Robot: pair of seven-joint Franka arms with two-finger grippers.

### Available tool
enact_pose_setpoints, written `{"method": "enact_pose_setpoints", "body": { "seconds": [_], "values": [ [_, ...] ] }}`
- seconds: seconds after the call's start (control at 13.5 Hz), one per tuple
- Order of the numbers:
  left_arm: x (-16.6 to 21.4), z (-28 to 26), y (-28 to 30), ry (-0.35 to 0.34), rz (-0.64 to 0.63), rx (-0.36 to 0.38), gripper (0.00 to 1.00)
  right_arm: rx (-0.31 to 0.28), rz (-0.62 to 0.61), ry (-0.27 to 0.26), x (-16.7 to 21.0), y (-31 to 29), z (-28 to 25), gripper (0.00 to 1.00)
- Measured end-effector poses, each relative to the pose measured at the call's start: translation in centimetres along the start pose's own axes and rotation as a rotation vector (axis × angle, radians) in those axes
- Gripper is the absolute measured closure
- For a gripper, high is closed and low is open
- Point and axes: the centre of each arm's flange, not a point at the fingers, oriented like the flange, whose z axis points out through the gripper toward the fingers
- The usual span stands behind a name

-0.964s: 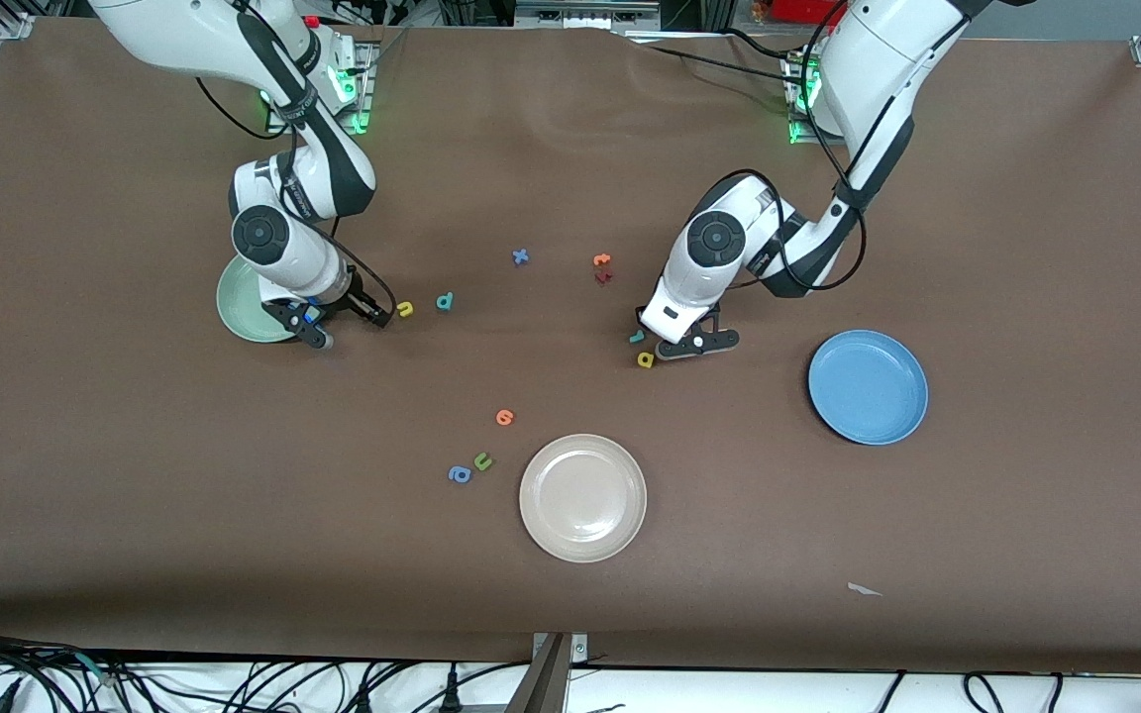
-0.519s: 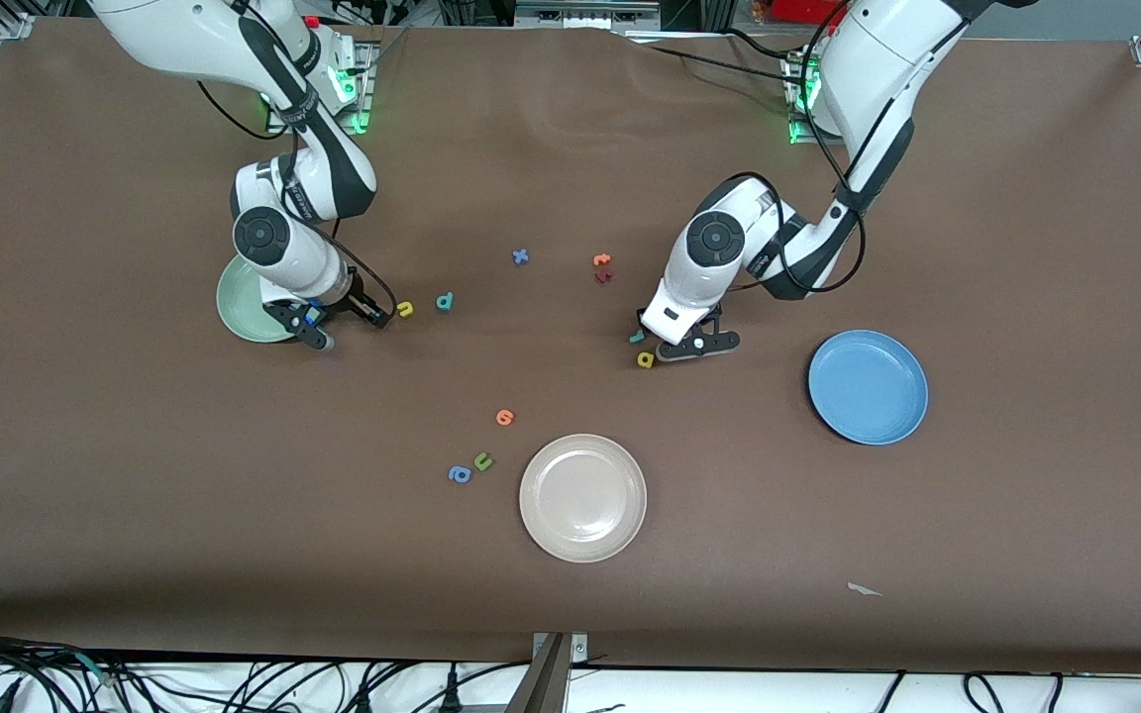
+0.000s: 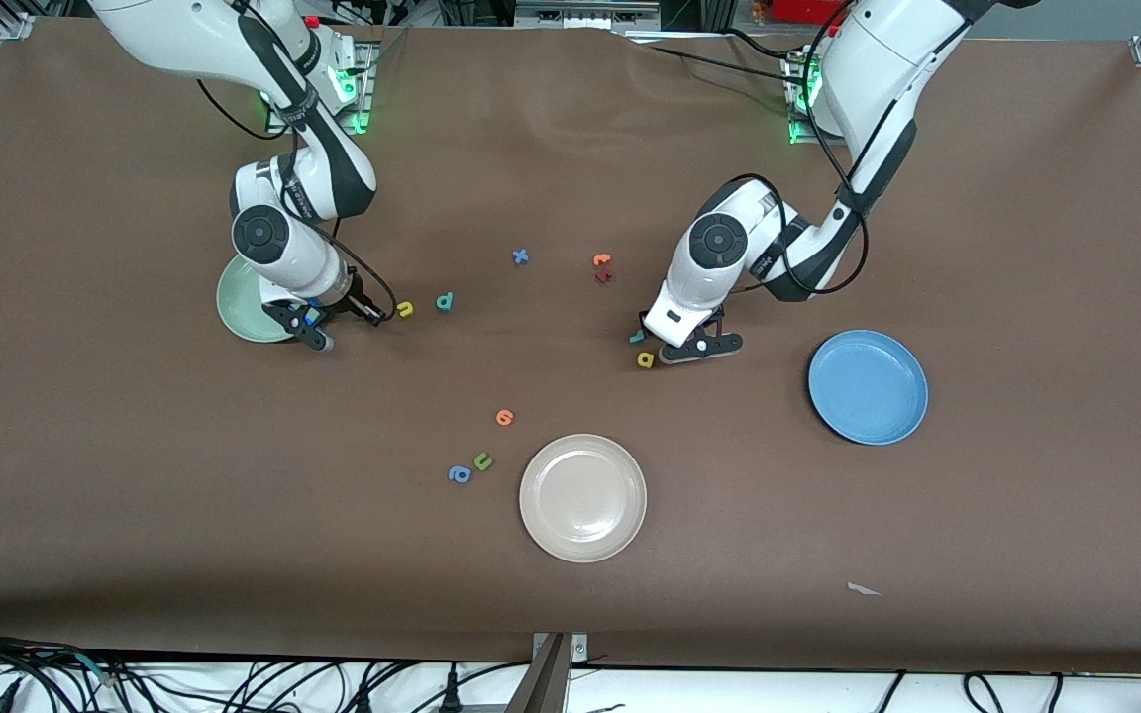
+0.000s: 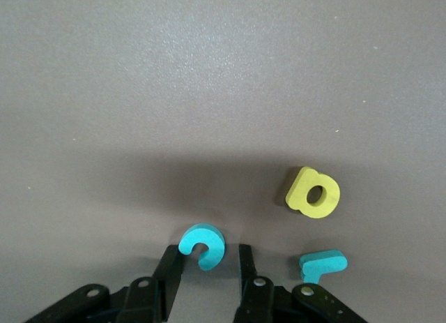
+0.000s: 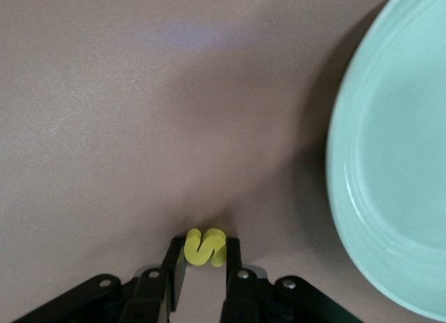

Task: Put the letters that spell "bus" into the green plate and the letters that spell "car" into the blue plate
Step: 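Grasp yellow s with the right gripper while the left gripper grasps teal c, then place s and c on green and blue plates with the right and left grippers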

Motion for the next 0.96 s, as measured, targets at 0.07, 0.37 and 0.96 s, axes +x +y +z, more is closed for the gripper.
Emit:
{"method": "enact_pose_setpoints", "body": {
  "seconds": [0.07,0.37,0.96],
  "values": [
    [0.0,0.0,0.0,0.0,-0.001,0.0,0.59,0.0,0.0,0.0,0.0,0.0,0.0,0.73],
    [0.5,-0.2,-0.2,0.007,-0.007,-0.002,0.59,-0.02,0.001,-0.012,0.1,0.0,-0.9,0.73],
    [0.6,-0.2,-0.1,0.008,-0.026,-0.004,0.72,-0.143,-0.061,-0.099,4.8,3.6,-10.2,0.73]
  ]
}}
